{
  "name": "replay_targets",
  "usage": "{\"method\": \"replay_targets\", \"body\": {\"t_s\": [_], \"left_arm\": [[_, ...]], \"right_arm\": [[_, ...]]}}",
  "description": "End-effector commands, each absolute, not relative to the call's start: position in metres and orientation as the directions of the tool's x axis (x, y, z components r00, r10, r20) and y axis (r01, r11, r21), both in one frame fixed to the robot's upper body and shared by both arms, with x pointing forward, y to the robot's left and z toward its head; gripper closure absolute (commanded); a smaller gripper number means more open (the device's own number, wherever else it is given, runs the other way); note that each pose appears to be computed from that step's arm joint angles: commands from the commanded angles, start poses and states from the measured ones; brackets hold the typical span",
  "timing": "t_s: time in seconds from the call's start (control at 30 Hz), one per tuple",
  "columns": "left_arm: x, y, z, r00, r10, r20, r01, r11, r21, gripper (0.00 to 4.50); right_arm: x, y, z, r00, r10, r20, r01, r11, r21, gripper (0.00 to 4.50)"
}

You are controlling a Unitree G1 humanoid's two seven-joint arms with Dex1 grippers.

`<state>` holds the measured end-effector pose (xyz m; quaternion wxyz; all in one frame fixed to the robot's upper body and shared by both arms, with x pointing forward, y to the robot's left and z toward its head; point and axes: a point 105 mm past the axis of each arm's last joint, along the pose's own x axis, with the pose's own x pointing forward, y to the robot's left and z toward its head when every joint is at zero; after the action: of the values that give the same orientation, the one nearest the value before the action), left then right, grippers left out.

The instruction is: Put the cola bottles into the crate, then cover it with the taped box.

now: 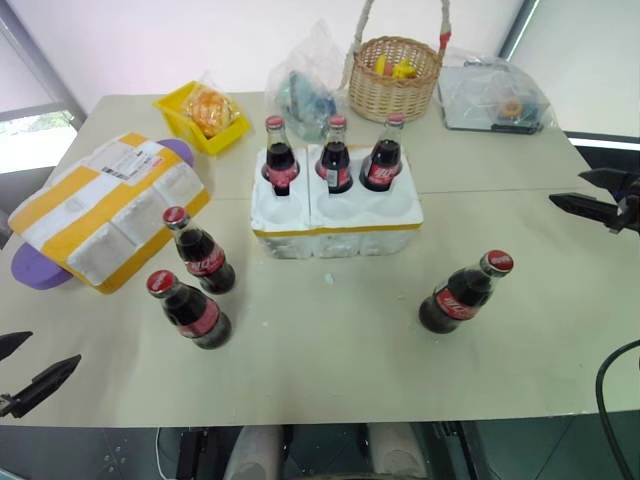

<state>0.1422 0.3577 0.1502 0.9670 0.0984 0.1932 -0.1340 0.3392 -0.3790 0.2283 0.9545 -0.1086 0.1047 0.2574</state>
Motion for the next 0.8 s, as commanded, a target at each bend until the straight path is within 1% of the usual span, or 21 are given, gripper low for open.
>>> {"method": "replay_targets", "body": {"t_s": [0.03,0.1,0.17,0.27,0.33,0.43,0.6,0.67,0.73,0.8], "left_arm": [[0.147,0.359,0.162,0.904,-0.223,-0.364,0.297,0.941,0.162,0.02],[0.15,0.356,0.164,0.9,-0.244,-0.36,0.316,0.936,0.157,0.02],[0.153,0.351,0.17,0.888,-0.291,-0.356,0.362,0.92,0.151,0.02],[0.159,0.344,0.179,0.875,-0.352,-0.333,0.409,0.905,0.118,0.02],[0.161,0.337,0.183,0.853,-0.396,-0.339,0.454,0.884,0.111,0.02],[0.162,0.322,0.178,0.795,-0.47,-0.384,0.545,0.831,0.111,0.02],[0.168,0.303,0.179,0.749,-0.543,-0.38,0.618,0.78,0.104,0.02],[0.171,0.291,0.178,0.717,-0.584,-0.38,0.661,0.743,0.106,0.02],[0.175,0.283,0.178,0.702,-0.604,-0.378,0.681,0.724,0.108,0.02],[0.179,0.272,0.178,0.675,-0.638,-0.37,0.712,0.694,0.103,0.02]], "right_arm": [[0.34,-0.38,0.247,0.865,0.458,-0.203,-0.495,0.844,-0.205,0.0],[0.341,-0.38,0.252,0.868,0.454,-0.2,-0.491,0.843,-0.22,0.0],[0.341,-0.376,0.265,0.86,0.474,-0.188,-0.508,0.828,-0.235,0.0],[0.341,-0.368,0.28,0.837,0.515,-0.187,-0.547,0.797,-0.254,0.0],[0.341,-0.357,0.291,0.801,0.567,-0.192,-0.599,0.757,-0.262,0.0],[0.34,-0.33,0.316,0.705,0.682,-0.193,-0.705,0.649,-0.285,0.0],[0.34,-0.292,0.346,0.604,0.776,-0.183,-0.783,0.535,-0.316,0.0],[0.332,-0.27,0.359,0.526,0.834,-0.165,-0.831,0.462,-0.31,0.0],[0.325,-0.257,0.364,0.466,0.87,-0.16,-0.862,0.407,-0.301,0.0],[0.316,-0.237,0.369,0.383,0.91,-0.162,-0.898,0.326,-0.294,0.0]]}}
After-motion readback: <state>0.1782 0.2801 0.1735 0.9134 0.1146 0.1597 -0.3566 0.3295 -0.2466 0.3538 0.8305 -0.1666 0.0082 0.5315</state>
